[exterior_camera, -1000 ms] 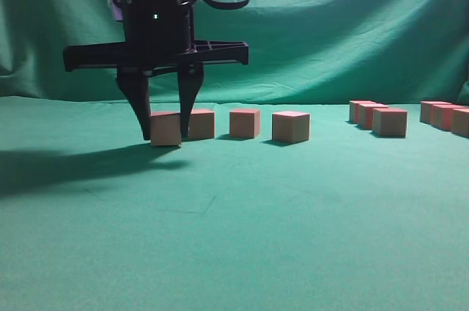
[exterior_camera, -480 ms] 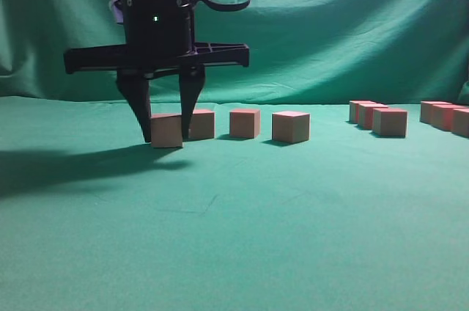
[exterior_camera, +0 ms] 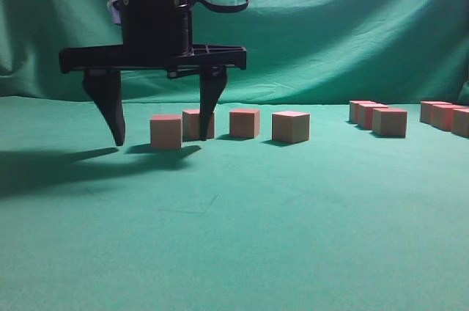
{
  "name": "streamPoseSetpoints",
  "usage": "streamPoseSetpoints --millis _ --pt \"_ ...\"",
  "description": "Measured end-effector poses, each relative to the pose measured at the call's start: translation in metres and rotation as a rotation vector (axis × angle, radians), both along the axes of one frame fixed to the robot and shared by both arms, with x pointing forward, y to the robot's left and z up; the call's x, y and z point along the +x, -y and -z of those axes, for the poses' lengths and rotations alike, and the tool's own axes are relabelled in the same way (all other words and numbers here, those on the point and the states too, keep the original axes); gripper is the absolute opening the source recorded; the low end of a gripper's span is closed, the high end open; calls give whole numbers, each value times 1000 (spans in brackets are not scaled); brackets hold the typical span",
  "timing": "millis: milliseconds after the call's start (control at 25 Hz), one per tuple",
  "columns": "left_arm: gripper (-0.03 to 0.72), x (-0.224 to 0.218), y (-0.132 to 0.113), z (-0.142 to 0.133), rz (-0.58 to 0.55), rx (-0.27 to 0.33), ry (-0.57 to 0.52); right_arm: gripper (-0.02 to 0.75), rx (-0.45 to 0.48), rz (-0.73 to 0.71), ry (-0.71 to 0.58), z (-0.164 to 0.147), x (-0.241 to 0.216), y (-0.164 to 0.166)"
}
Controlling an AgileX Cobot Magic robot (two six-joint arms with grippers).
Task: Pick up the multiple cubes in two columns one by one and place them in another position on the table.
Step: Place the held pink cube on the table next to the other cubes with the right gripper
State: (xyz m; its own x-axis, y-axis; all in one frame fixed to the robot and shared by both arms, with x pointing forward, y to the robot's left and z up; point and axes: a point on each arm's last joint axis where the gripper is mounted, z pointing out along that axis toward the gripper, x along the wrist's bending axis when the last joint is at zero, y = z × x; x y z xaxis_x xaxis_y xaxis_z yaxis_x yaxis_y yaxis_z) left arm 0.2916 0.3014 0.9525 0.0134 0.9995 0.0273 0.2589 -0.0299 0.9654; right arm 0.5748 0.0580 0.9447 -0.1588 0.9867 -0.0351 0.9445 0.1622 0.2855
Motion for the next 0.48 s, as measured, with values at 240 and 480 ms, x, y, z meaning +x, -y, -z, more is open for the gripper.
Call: streamPoseSetpoints --millis 240,480 --pt "0 0 0 0 0 0 0 578 -20 -64 -2 -32 -2 2" --pt "0 0 0 0 0 0 0 578 47 -267 193 -133 -14 15"
